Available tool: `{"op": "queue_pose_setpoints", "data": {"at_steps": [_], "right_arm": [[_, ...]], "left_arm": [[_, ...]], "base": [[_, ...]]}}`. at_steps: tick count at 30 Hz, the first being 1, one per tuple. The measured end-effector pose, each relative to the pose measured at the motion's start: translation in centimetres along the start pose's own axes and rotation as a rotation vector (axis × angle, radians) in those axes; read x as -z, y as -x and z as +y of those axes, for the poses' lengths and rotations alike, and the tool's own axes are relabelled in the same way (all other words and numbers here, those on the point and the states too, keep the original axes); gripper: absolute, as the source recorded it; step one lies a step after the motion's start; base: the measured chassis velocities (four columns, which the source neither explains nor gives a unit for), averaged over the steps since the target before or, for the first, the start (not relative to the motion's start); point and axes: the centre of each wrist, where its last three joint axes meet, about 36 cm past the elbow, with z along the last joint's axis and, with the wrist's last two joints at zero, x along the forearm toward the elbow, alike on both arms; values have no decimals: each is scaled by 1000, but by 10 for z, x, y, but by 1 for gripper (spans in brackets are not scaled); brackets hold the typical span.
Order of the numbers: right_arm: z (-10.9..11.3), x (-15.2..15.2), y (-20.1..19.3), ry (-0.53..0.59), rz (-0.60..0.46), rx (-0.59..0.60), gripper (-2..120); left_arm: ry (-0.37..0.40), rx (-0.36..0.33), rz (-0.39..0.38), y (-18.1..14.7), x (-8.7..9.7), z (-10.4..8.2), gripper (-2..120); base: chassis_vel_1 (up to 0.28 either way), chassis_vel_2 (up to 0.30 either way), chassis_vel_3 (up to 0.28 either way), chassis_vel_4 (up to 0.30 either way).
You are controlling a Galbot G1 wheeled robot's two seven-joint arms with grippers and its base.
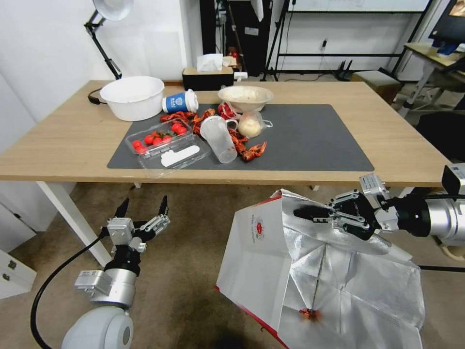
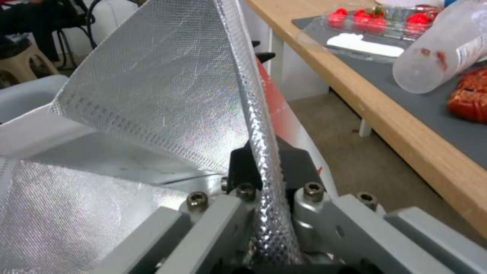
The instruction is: Pick up the food delivery bag from the floor and place it on the table.
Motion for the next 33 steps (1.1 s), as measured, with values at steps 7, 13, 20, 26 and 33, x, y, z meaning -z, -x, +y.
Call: {"op": "queue_pose_setpoints", "data": {"at_steps": [7, 13, 20, 26, 33], "right_arm": [[0, 0, 0, 1, -2, -1, 0], [0, -1, 0, 1, -3, -1, 0], [0, -1, 0, 1, -3, -2, 0], [0, 0, 0, 0, -3, -3, 0], [0, 0, 0, 0, -3, -4, 0]], "left_arm": [[0, -2, -1, -1, 0, 0, 100], [1, -3, -2, -1, 0, 0, 100], [1, -2, -3, 0, 1, 0, 100], [1, -2, -4, 0, 1, 0, 100], [1, -2, -4, 0, 1, 0, 100]], "base": [[0, 0, 0, 0], [0, 0, 0, 0], [0, 0, 0, 0], [0, 0, 0, 0], [0, 0, 0, 0]]}}
